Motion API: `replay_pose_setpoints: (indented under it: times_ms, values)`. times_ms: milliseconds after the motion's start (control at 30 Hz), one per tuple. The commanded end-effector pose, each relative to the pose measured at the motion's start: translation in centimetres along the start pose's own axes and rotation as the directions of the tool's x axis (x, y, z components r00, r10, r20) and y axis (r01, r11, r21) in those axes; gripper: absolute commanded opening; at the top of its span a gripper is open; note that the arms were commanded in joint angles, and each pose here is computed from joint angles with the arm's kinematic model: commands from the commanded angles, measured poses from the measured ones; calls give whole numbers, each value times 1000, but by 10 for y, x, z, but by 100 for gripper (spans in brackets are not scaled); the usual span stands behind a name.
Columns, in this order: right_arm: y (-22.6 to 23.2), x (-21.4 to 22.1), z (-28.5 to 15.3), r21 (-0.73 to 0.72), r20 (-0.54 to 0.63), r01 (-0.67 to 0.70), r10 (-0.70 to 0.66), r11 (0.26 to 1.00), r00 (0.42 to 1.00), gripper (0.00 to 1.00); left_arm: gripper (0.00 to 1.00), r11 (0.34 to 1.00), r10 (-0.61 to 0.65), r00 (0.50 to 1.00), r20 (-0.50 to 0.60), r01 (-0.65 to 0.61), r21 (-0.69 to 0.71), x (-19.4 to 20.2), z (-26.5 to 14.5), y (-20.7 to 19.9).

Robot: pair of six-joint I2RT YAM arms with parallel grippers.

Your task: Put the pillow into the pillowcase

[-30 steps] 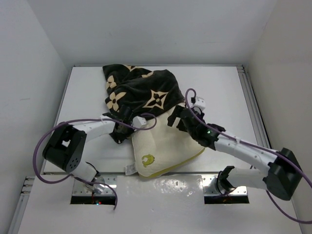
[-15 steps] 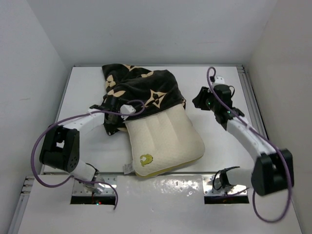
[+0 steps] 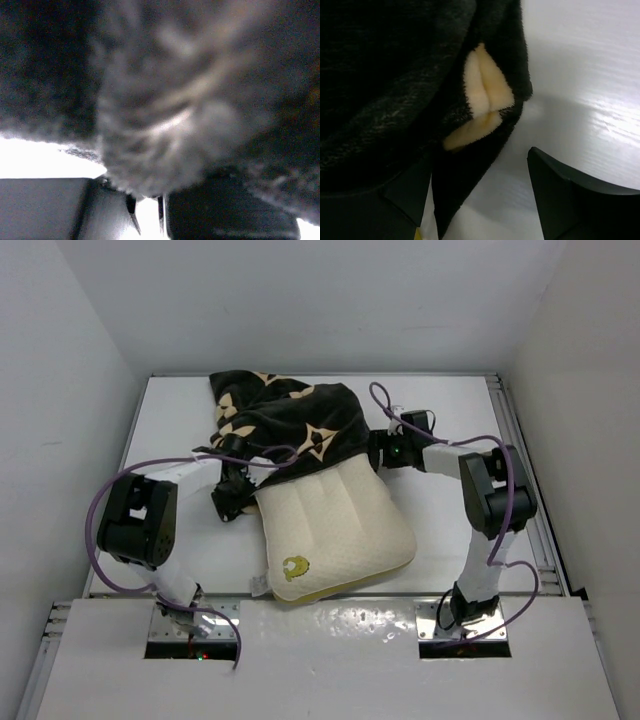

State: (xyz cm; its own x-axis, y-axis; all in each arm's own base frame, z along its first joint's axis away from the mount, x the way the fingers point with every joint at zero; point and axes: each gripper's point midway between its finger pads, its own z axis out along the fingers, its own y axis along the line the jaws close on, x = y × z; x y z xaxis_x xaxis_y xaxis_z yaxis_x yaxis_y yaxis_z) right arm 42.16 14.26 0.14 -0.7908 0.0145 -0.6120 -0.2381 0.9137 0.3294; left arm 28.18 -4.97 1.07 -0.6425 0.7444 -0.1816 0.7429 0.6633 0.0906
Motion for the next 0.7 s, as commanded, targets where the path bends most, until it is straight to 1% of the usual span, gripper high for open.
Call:
replay_pose_setpoints:
  times_ms: [0,33,67,100,200,233,267,300,333,367,400,433,467,500,533,567,600,633,667]
  values:
    - [12,-9,10,-59,81,97,-92,994,992,76,6,999,-35,999,-5,35,26,2,-2,1]
    - [9,-5,14,-27,61,114,-112,993,992,77,6,999,-36,999,-8,37,33,3,-1,0]
    - [9,-12,16,-18,62,105,-104,994,993,78,6,999,-32,999,-1,32,42,2,-1,-1]
    - [11,-11,19,-40,54,113,-111,993,992,79,6,998,-28,1000,-1,28,48,1,-1,-2]
    - [22,-28,21,-70,97,145,-138,987,986,80,6,998,-17,1000,7,17,61,-1,-1,-2]
    - [36,-30,21,-138,103,110,-96,984,990,80,6,998,-14,1000,11,14,60,-3,-1,-1]
    - [45,-38,20,-187,137,93,-67,978,988,80,6,998,-9,1000,18,7,68,-5,-1,-2]
    - [53,-41,20,-239,149,63,-28,969,988,78,6,997,-6,1000,20,4,75,-6,-1,-3]
    - [63,-43,19,-293,140,-10,53,956,989,76,6,997,-3,1000,27,1,79,-8,-2,-3]
    - [74,-45,19,-357,159,-19,81,934,984,71,5,996,1,999,40,-4,94,-10,-3,-5]
    - [80,-47,19,-382,165,-43,113,923,980,54,5,994,-1,999,45,-4,110,-11,-4,-8]
    - [90,-46,20,-401,181,-68,152,913,972,47,4,991,-1,997,75,-9,131,-18,-7,-11]
    - [92,-45,21,-400,193,-75,164,913,968,42,3,988,1,997,82,-14,152,-19,-10,-14]
    - [97,-45,21,-403,196,-99,191,910,962,32,2,987,4,994,108,-21,161,-24,-16,-15]
    - [95,-39,22,-392,195,-129,219,911,956,26,0,982,-2,991,133,-24,188,-29,-19,-19]
    - [95,-50,19,-396,241,-132,242,908,940,17,0,979,3,990,142,-32,203,-29,-23,-22]
    - [92,-56,15,-406,243,-210,327,889,913,3,0,978,7,986,166,-41,203,-35,-29,-22]
    - [84,-44,12,-392,234,-272,381,879,894,0,0,974,5,982,191,-48,222,-39,-34,-24]
    - [82,-66,-5,-417,321,-268,417,868,851,0,0,971,10,980,197,-56,234,-40,-39,-26]
